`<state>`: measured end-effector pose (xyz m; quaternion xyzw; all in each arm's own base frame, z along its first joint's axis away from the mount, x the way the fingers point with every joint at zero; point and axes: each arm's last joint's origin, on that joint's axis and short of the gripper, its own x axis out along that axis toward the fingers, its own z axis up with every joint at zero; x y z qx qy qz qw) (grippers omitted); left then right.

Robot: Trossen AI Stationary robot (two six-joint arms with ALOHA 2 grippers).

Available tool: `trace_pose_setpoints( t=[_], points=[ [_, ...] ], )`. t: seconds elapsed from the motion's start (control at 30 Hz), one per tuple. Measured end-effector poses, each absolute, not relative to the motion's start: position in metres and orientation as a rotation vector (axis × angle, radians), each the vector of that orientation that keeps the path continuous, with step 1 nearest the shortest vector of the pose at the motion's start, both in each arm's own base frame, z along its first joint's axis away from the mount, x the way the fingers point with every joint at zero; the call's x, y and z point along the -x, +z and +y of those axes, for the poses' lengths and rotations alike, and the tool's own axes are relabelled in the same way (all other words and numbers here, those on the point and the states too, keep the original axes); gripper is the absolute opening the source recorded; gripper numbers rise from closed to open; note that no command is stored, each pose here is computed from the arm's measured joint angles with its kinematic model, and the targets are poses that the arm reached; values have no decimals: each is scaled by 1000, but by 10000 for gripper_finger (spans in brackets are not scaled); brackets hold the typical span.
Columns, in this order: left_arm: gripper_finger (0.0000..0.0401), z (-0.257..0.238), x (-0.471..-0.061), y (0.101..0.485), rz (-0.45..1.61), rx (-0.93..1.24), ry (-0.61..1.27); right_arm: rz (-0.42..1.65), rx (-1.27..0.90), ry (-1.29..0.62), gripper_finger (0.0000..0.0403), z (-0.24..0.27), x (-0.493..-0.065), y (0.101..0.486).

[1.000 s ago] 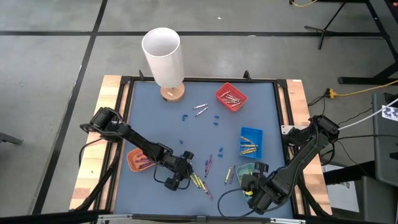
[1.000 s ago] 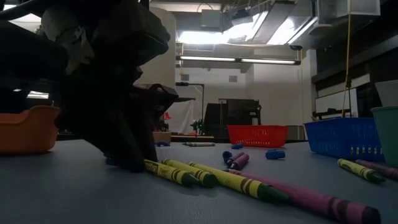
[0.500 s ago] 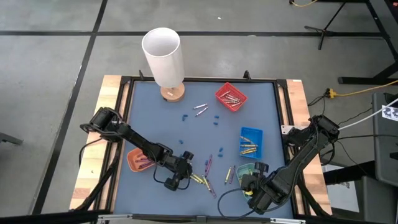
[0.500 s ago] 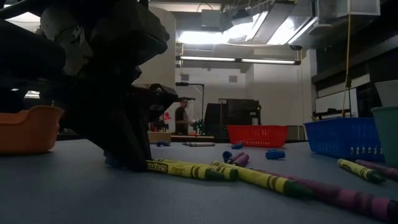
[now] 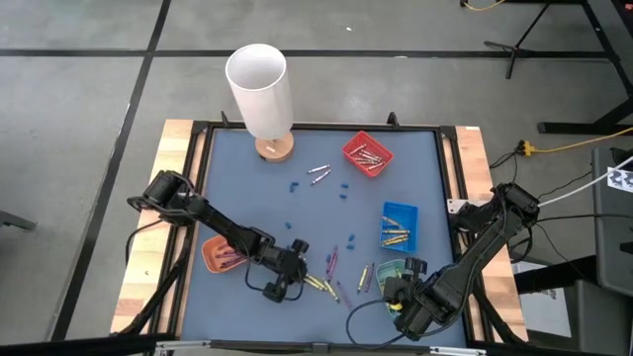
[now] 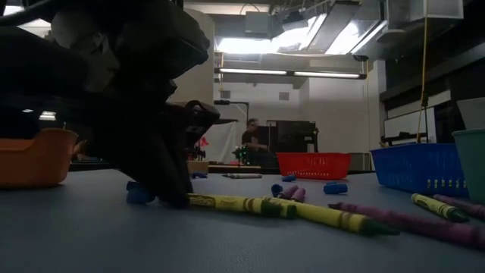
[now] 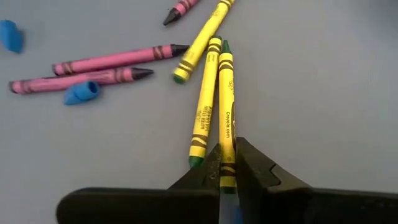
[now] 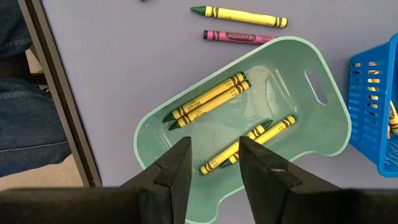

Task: Sort crayons
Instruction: Put the green crayon into the green bin

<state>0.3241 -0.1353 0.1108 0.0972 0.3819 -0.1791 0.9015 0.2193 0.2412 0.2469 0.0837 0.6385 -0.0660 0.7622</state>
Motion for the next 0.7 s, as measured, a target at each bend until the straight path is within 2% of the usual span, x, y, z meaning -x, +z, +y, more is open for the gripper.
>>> trace_pose_setpoints(
  t=[0.3, 0.7],
  points=[
    [12, -141, -340, 129, 703, -202, -382, 1417, -197, -127, 131, 242, -219, 247],
    [12, -120, -376, 166, 489, -424, -323, 1387, -228, -97, 131, 228, -221, 264]
  ],
)
